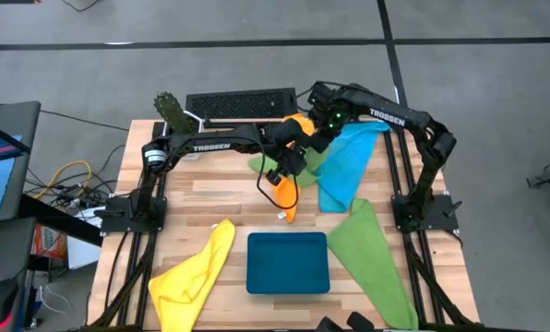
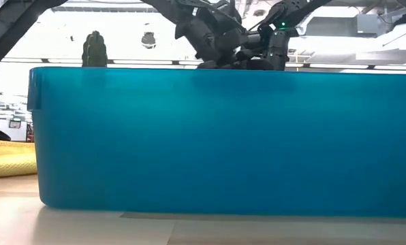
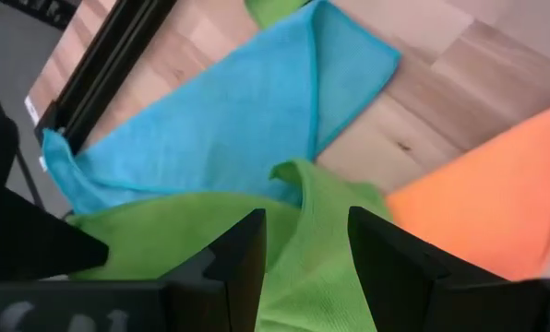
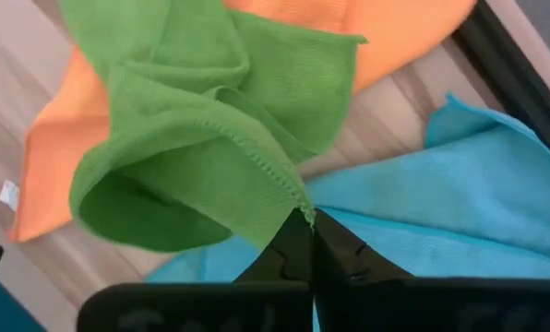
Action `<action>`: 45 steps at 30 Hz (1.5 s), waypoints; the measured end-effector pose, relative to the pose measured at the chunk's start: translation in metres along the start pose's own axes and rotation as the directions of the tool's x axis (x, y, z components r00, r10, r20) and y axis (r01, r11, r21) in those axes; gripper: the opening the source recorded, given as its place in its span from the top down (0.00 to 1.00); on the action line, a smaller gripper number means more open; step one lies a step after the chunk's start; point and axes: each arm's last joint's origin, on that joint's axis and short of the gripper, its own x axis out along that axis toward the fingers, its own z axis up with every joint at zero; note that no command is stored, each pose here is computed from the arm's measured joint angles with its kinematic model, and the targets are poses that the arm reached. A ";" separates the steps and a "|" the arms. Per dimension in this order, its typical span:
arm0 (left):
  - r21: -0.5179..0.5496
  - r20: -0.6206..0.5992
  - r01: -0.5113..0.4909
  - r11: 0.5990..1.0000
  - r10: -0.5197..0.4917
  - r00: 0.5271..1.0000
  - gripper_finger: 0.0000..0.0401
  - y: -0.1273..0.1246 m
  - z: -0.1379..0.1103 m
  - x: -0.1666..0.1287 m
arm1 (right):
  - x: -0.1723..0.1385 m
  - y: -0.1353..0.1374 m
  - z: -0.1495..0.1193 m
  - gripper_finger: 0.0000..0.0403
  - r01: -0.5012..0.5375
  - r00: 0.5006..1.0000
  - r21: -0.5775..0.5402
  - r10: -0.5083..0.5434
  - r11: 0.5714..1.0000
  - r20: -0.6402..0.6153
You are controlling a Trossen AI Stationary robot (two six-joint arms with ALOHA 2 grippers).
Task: Fold microfiber towels
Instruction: Fold the top green microfiber towel
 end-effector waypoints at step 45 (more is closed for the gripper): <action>-0.136 0.064 0.016 0.991 -0.007 0.998 0.84 0.011 -0.020 -0.007 | 0.002 0.028 -0.006 0.96 -0.102 0.994 -0.195 0.093 0.975 -0.055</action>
